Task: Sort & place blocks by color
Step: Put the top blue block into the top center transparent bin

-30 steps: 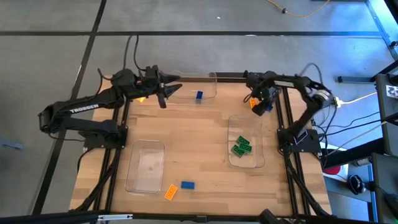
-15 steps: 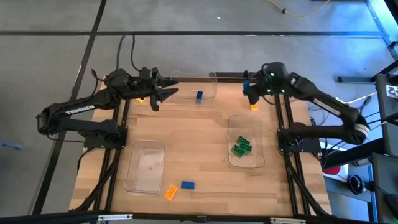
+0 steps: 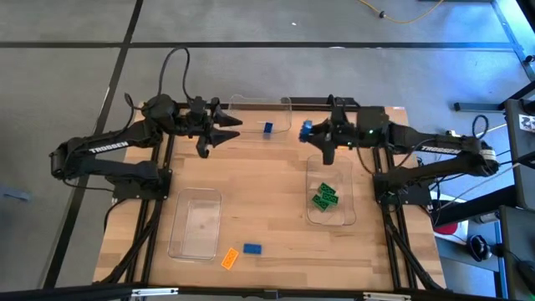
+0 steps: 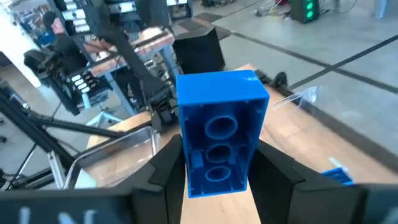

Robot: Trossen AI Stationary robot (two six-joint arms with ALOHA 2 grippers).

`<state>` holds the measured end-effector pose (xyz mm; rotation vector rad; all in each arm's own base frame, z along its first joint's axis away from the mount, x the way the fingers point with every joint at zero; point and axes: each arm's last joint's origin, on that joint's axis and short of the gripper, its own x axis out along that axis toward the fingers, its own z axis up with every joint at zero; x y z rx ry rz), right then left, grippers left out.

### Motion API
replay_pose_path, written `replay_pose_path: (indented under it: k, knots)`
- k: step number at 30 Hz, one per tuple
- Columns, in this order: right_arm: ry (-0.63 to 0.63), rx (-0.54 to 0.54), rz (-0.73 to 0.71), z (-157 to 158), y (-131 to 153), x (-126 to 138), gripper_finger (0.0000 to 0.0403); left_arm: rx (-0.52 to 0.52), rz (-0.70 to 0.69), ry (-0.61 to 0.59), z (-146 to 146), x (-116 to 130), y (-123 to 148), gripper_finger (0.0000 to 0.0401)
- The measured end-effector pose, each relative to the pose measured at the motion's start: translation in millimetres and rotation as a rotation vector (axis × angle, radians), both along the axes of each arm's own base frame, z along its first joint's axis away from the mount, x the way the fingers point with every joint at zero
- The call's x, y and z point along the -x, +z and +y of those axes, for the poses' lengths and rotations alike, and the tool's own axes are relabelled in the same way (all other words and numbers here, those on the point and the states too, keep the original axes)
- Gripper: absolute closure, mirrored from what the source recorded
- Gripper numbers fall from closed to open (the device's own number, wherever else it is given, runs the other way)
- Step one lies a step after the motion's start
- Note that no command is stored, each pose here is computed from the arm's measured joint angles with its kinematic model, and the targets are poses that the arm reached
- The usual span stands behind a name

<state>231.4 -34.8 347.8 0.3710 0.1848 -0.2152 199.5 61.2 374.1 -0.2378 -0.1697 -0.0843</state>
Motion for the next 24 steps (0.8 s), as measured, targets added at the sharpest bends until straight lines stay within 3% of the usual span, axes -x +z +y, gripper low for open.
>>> replay_pose_path:
  k: [8,15,19,24]
  knots:
    - [0.109,0.045,0.008,19.9,-14.4,-43.0,0.0266,0.044,0.067,0.059,-16.1,-27.8,-15.3,0.022]
    - [0.168,0.13,0.006,29.9,-0.3,-67.2,0.0266,0.096,0.166,0.068,-12.7,-58.2,-23.7,0.022]
    - [0.168,0.173,0.031,28.7,2.0,-71.5,0.0266,0.088,0.202,0.059,-9.8,-74.2,-17.7,0.022]
    - [0.153,0.178,0.072,21.6,-3.9,-73.9,0.0266,-0.011,0.19,0.017,-16.4,-93.0,-8.7,0.022]
